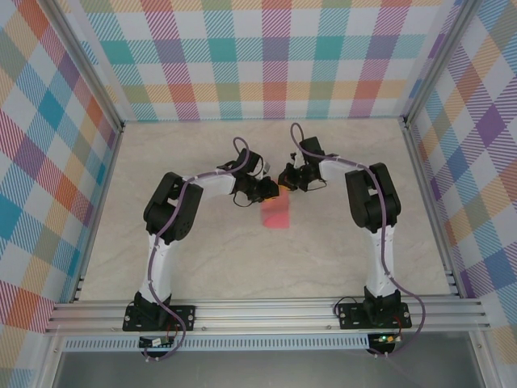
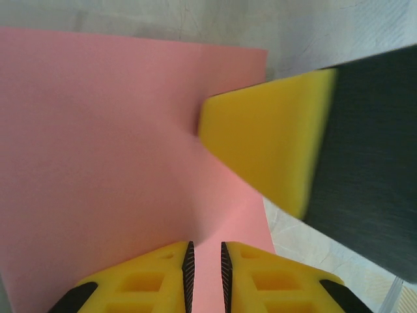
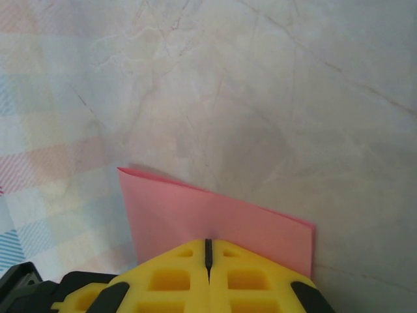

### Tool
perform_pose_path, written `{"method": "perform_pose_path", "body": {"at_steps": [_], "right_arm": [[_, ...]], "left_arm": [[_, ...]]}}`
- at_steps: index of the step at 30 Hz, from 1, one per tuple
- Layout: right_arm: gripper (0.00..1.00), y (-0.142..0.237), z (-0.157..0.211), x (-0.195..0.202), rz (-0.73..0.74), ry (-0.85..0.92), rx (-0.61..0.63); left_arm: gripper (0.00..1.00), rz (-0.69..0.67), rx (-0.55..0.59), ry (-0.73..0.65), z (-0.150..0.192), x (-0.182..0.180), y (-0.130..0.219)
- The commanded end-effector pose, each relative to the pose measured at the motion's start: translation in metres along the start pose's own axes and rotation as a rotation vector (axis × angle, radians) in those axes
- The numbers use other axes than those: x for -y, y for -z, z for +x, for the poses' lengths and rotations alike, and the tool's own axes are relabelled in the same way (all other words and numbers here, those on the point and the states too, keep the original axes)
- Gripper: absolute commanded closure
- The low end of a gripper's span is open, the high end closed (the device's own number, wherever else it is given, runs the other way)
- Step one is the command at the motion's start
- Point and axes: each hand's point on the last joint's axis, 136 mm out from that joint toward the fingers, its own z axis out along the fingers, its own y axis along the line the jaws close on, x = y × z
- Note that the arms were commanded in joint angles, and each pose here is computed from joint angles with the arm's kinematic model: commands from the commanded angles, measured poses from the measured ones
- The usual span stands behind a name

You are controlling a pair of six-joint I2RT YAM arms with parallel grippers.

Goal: Fold a paper plane with a square sheet of paper (fold left side to right side)
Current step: Hold the square sheet of paper at the center of the table, then first fold the square sheet of paper in half at the center of the table.

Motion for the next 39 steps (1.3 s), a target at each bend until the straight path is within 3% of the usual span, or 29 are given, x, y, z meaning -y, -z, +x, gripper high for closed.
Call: {"method": "perform_pose_path", "body": {"at_steps": [1, 13, 39], "right_arm": [[0.99, -0.007, 0.008, 0.009, 0.042, -0.031, -0.049], [0.99, -0.011, 0.022, 0.034, 0.152, -0.062, -0.097], [0.99, -0.012, 0.021, 0.036, 0.164, -0.046, -0.097]], "left_arm": [[0.79, -0.030, -0.028, -0.014, 0.015, -0.002, -0.001], [0.78, 0.009, -0.059, -0.077, 0.048, 0.007, 0.021], [0.79, 0.024, -0.182, -0.189, 0.127, -0.007, 0.032]]}}
